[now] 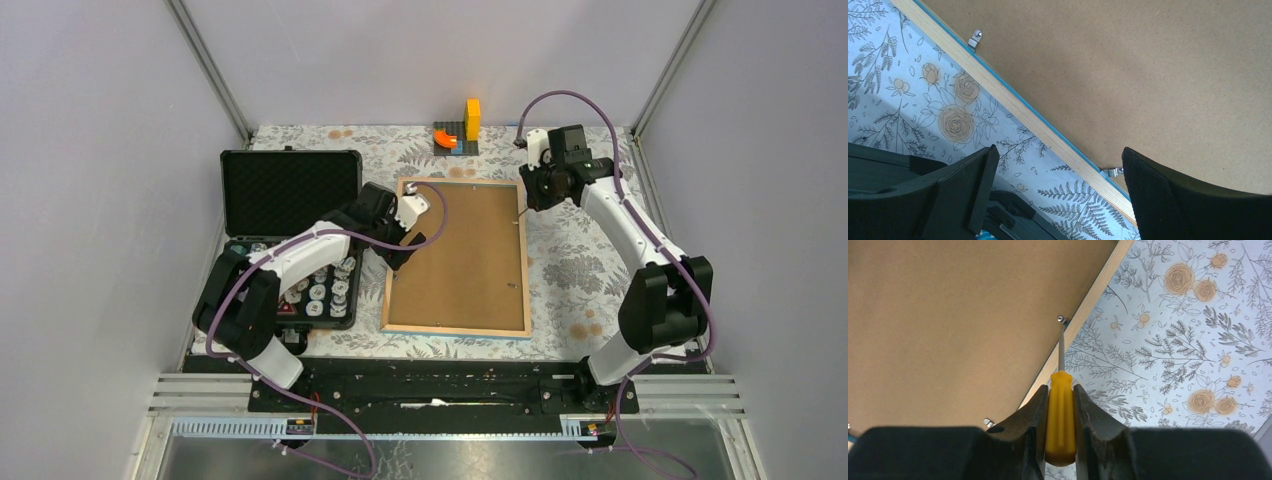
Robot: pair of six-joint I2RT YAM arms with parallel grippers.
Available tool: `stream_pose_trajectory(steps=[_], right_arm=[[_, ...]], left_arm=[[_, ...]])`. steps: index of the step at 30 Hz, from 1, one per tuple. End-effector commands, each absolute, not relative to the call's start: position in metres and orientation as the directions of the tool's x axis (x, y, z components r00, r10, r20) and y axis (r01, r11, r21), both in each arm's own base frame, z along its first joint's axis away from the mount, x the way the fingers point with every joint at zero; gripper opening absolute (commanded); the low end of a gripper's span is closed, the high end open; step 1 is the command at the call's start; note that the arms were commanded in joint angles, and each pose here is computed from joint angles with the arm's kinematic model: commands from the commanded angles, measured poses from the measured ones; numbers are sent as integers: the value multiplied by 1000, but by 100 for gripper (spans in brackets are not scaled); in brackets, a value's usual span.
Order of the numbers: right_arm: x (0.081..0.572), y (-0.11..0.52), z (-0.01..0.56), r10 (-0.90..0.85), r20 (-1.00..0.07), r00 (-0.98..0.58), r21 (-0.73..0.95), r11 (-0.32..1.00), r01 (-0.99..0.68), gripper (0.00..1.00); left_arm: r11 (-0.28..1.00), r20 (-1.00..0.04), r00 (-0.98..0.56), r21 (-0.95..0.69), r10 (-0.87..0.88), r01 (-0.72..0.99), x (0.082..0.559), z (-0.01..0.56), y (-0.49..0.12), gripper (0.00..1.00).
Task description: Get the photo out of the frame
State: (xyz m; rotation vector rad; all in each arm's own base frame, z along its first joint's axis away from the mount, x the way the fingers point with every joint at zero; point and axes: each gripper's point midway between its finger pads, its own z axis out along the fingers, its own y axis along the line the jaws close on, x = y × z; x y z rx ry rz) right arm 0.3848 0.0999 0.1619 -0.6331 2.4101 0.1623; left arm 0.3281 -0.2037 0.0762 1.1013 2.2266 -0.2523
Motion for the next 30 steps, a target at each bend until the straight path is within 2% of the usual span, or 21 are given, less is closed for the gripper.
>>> stream_pose_trajectory(steps=[1, 5, 11, 23, 30], right_arm=[[407, 95, 176, -421, -646, -637, -112, 877, -467, 0], [411, 96, 176, -420, -648, -635, -114, 878, -465, 0], [417, 96, 178, -422, -648, -635, -118, 878, -464, 0], [425, 101, 170, -466, -616, -635, -150, 861, -486, 0], [426, 108, 160, -505, -588, -632, -182, 844, -505, 0]], left_arm=[[665, -651, -440, 136, 619, 734, 344, 80, -205, 99], [701, -639, -513, 57, 573, 711, 347, 72, -204, 96], [758, -606, -640, -93, 471, 646, 357, 55, -201, 75], [786, -556, -707, -146, 437, 601, 356, 29, -193, 45], [781, -557, -708, -158, 435, 604, 355, 29, -195, 41]])
